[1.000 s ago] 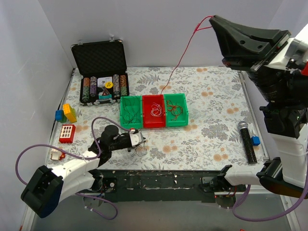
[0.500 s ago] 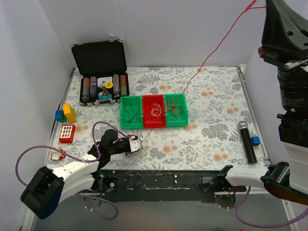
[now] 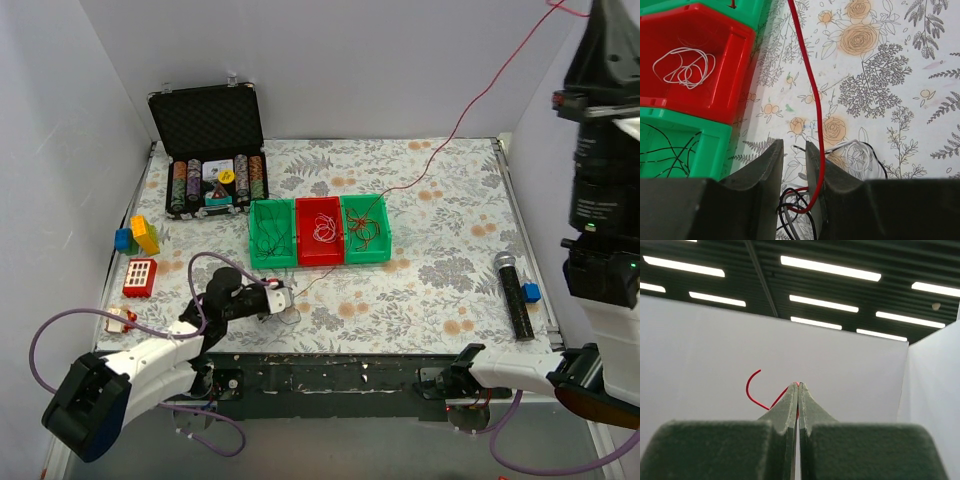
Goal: Untangle the cables
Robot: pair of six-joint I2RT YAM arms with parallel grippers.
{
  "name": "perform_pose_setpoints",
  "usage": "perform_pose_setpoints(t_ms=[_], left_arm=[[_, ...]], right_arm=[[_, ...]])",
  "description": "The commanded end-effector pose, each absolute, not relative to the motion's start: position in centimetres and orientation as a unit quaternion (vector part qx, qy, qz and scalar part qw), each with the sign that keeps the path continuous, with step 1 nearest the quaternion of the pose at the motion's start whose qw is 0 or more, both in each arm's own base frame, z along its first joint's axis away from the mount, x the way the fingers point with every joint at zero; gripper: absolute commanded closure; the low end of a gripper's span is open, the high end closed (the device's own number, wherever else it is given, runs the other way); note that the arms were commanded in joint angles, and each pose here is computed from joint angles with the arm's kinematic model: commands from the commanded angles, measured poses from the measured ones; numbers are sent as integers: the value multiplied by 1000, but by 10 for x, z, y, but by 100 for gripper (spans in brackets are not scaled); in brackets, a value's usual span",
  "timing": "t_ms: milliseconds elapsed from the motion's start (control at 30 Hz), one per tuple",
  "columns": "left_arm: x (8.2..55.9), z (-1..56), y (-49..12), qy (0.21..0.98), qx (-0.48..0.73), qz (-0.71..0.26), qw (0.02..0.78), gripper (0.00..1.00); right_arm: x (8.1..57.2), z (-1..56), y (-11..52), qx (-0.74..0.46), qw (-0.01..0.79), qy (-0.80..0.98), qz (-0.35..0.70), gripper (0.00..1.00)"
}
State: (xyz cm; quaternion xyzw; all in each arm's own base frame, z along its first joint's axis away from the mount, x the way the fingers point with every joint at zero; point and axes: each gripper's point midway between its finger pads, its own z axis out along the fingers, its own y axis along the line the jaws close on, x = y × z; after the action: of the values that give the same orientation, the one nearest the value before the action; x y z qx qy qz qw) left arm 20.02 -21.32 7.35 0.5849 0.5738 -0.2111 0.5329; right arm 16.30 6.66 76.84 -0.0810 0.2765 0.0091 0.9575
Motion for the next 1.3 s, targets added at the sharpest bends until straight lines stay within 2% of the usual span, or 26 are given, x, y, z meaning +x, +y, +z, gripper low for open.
perform_pose_setpoints(t_ms=[0, 133, 200, 267, 367, 500, 733, 900, 967, 1033, 1067, 1167, 1233, 1267], left_arm=[[216, 108, -217, 554, 579, -194, 566, 76], [226, 145, -225, 540, 571, -195, 587, 78], [226, 162, -228, 528, 570, -197, 597, 78], [225, 179, -230, 513, 570, -198, 610, 78], [221, 197, -232, 491, 575, -202, 623, 78], [214, 210, -236, 472, 587, -213, 623, 77], [210, 223, -239, 456, 597, -219, 622, 76], [206, 225, -238, 457, 603, -221, 615, 76], [204, 210, -235, 468, 609, -222, 600, 76], [202, 198, -234, 472, 616, -220, 591, 76], [203, 191, -233, 477, 617, -220, 586, 76], [205, 170, -232, 495, 620, -220, 568, 75], [204, 150, -232, 501, 626, -222, 554, 62], [205, 144, -232, 500, 628, -222, 553, 59]], right_arm=[[227, 708, 94, -88, 913, 395, -51, 99], [290, 588, 137, -128, 831, 534, -89, 99], [302, 527, 161, -156, 789, 591, -55, 99], [300, 469, 187, -198, 750, 631, 9, 99], [271, 415, 227, -278, 704, 640, 132, 96], [247, 363, 248, -351, 636, 662, 185, 96], [216, 303, 267, -417, 536, 691, 247, 74], [203, 284, 267, -419, 514, 699, 269, 67], [200, 277, 267, -422, 504, 702, 273, 54], [193, 269, 272, -436, 487, 700, 288, 33], [189, 263, 277, -447, 474, 697, 300, 27], [182, 238, 294, -466, 436, 695, 332, 17], [181, 198, 306, -474, 399, 705, 345, 14], [182, 184, 308, -474, 385, 713, 345, 13]])
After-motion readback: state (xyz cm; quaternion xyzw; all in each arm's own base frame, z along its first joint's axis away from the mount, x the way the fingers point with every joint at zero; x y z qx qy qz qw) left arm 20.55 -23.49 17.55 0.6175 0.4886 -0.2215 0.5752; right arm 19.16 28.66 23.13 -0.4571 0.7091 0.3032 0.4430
